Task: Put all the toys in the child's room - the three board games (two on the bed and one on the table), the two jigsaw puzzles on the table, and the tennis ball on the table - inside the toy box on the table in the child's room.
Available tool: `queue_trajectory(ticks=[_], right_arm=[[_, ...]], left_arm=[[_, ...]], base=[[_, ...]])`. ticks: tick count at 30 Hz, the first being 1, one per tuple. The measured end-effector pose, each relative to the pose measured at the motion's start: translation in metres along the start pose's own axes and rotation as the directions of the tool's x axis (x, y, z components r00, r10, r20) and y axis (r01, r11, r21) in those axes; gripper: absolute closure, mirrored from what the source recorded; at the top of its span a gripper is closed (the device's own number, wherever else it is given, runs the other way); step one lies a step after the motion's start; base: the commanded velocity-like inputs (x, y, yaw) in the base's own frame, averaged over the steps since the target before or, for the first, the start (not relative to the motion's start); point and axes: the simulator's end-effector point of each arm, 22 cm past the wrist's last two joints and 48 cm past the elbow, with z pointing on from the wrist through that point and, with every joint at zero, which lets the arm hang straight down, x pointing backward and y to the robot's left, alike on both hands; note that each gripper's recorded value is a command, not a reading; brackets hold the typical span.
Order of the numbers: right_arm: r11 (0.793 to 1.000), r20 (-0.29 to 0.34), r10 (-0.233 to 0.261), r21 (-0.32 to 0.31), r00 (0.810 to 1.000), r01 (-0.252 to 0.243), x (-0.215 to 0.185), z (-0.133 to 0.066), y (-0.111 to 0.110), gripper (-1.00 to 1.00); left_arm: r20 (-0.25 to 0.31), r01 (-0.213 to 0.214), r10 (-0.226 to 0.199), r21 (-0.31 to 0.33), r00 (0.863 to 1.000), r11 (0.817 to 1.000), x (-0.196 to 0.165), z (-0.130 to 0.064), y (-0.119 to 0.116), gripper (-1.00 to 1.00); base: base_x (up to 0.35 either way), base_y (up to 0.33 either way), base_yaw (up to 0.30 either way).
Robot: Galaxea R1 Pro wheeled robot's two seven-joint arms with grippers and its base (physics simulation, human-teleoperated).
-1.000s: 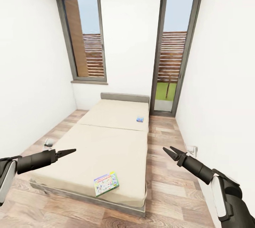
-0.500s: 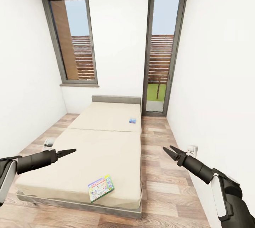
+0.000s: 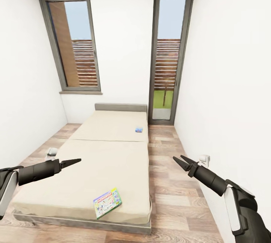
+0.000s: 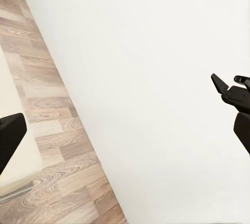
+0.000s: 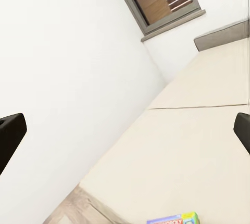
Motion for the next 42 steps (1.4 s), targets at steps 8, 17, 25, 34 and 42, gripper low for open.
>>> queue_trajectory(ticks=[8, 17, 25, 34, 42], right_arm=[[1.0, 0.005, -0.005, 0.0, 1.0, 0.005, -0.0035, -0.0007, 0.0025, -1.0], [1.0, 0.006, -0.011, -0.001, 1.0, 0.011, -0.0043, -0.0001, 0.0036, -1.0], [1.0, 0.006, -0.01, -0.001, 1.0, 0.01, -0.0041, 0.0, 0.0036, -1.0], [1.0, 0.007, -0.008, 0.0, 1.0, 0.008, -0.0041, -0.0001, 0.0031, -1.0], [0.999, 0.007, -0.005, 0.032, 1.0, 0.005, -0.0036, -0.0001, -0.0042, -1.0]], left_arm=[[0.006, -0.008, 0.008, 0.003, 1.0, 1.0, -0.0025, -0.0018, -0.0041, -1.0], [0.007, -0.009, 0.009, 0.003, 1.0, 1.0, -0.0028, -0.002, -0.0045, -1.0], [0.007, -0.009, 0.009, 0.001, 1.0, 1.0, -0.0028, -0.0021, -0.0042, -1.0], [0.006, -0.009, 0.009, 0.002, 1.0, 1.0, -0.0025, -0.0018, -0.0043, -1.0], [0.007, -0.008, 0.008, 0.0, 1.0, 1.0, -0.0028, -0.0022, -0.0037, -1.0]], base=[[0.0, 0.029, -0.171], [0.0, -0.021, -0.024], [0.0, -0.099, -0.001], [0.0, -0.086, 0.0], [0.0, 0.002, 0.0]])
